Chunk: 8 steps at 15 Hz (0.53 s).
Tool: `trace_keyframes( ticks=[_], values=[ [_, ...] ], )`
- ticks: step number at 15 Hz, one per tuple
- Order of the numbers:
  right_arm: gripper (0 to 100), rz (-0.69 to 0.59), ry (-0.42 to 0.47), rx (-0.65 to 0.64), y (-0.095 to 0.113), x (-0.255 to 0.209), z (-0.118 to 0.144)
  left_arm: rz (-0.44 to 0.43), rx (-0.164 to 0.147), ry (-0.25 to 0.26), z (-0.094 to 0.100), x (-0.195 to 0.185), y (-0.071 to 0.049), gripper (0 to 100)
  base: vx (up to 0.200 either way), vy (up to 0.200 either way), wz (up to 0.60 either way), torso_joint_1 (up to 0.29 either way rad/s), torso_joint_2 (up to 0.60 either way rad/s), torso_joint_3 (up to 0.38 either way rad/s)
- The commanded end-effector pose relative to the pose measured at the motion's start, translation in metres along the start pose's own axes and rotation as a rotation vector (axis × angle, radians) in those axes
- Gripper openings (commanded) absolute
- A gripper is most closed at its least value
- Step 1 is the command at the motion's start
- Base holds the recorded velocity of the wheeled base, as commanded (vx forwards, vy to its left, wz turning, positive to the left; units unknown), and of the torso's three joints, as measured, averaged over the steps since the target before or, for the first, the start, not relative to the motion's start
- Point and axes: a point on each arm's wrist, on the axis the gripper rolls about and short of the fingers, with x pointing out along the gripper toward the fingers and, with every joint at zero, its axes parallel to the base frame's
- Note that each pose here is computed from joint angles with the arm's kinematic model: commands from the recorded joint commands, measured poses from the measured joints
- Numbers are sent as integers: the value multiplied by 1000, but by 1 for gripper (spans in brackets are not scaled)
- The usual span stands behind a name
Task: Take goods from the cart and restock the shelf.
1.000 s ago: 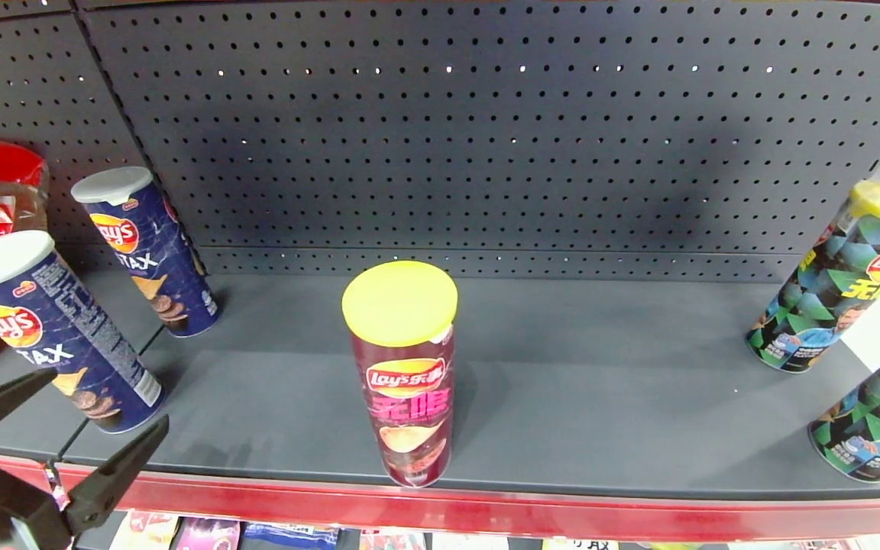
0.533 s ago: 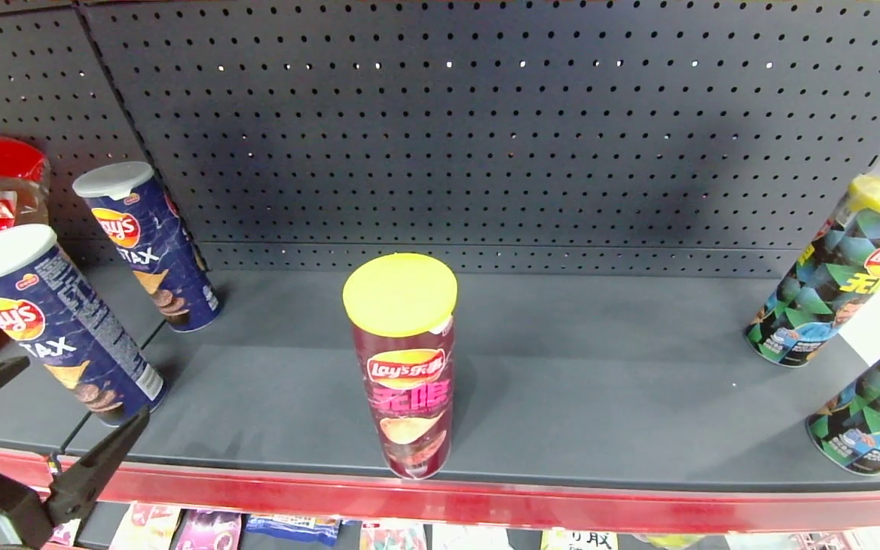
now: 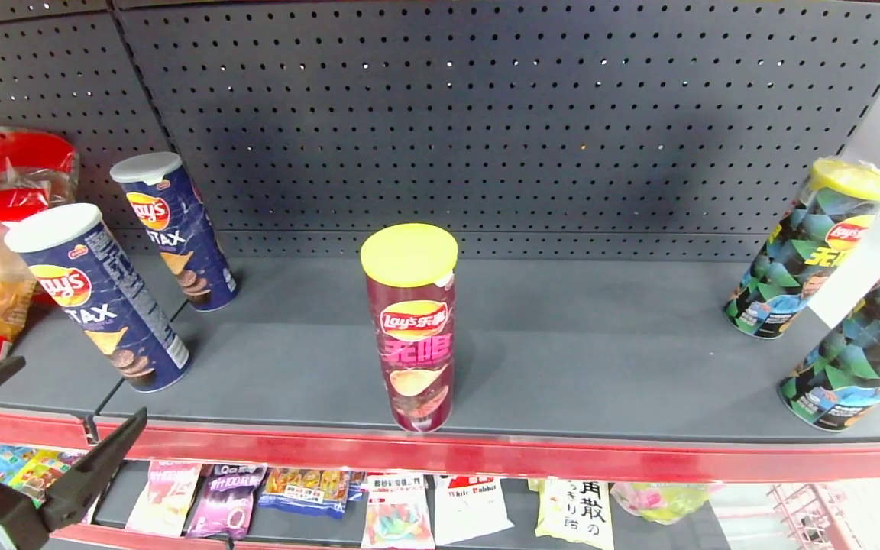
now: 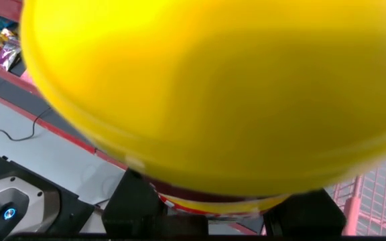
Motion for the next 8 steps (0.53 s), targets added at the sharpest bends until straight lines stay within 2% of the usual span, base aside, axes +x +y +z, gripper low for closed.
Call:
trace_keyframes(
  ticks=[1,5,8],
  values=[
    [0,1,-2,-1,0,0,1,2,1,-1,0,0,0,100,0,0,0,0,0,0],
    [0,7,9,-4,-2,3,6,2,-2,-17,-2,-5,0,100,0,0,0,0,0,0],
    [0,40,50,-26,-9,17,37,-62,25,-7,-20,-16,-5,100,0,0,0,0,0,0]
  ],
)
